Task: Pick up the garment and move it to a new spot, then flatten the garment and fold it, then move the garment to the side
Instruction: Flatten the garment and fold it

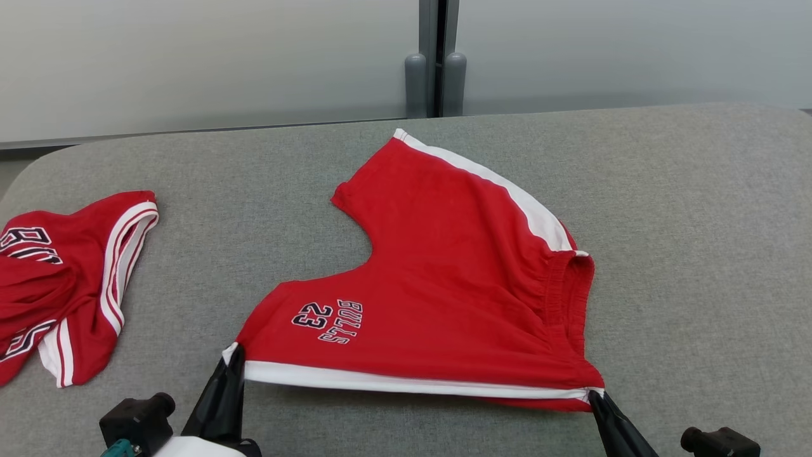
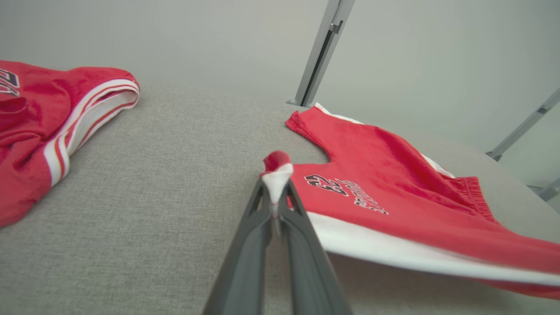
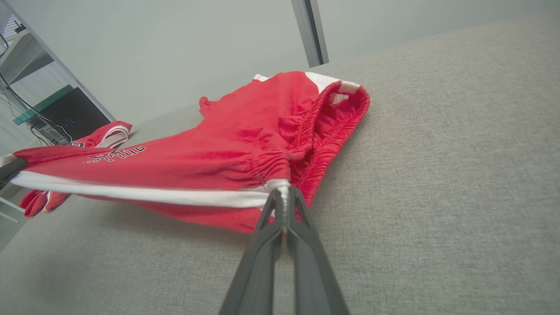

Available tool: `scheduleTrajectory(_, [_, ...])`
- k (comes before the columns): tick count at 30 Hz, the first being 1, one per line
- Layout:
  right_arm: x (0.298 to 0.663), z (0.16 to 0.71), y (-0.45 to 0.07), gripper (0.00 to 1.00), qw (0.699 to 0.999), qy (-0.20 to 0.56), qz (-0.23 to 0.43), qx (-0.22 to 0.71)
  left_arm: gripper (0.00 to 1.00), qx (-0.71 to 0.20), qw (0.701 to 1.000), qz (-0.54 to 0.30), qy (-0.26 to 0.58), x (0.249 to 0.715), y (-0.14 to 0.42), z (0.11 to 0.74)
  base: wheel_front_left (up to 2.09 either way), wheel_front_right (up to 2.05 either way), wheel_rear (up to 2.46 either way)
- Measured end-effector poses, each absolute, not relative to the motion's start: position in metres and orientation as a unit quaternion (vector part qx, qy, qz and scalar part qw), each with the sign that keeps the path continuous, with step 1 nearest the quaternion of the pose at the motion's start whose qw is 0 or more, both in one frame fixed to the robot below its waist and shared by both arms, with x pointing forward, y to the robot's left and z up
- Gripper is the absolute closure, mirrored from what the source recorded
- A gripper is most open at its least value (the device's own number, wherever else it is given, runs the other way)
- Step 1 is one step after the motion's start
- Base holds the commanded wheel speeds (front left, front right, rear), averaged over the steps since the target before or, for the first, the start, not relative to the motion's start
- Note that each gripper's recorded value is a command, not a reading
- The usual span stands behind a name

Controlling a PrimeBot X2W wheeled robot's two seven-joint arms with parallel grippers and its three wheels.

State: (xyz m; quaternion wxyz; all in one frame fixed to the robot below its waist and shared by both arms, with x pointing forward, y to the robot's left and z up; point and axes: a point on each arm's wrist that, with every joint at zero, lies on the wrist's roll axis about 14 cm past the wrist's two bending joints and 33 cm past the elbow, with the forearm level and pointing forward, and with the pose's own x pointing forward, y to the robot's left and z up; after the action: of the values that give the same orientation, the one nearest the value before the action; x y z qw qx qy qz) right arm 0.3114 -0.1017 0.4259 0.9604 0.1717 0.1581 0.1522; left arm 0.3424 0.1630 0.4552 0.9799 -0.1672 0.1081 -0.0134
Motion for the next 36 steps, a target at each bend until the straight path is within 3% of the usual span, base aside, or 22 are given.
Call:
scheduleTrajectory(8, [0.325,0.434,-0.1,1.0,0.96,0.156,0.146,0.182,1.0,-0.158,0.982,-0.032,0.1,0.368,0.16,0.47,0.0,0.0,0.0])
scheduleTrajectory(24, [0.444,0.435,-0.118,1.0,0.969,0.102,0.113,0.192,1.0,-0.128,0.977,-0.135,0.104,0.535,0.101,0.464,0.0,0.0,0.0])
scheduleTrajectory(36, [0.475,0.418,-0.146,1.0,0.972,0.094,0.065,0.205,1.0,-0.117,0.962,-0.191,0.156,0.622,0.028,0.425,0.0,0.0,0.0])
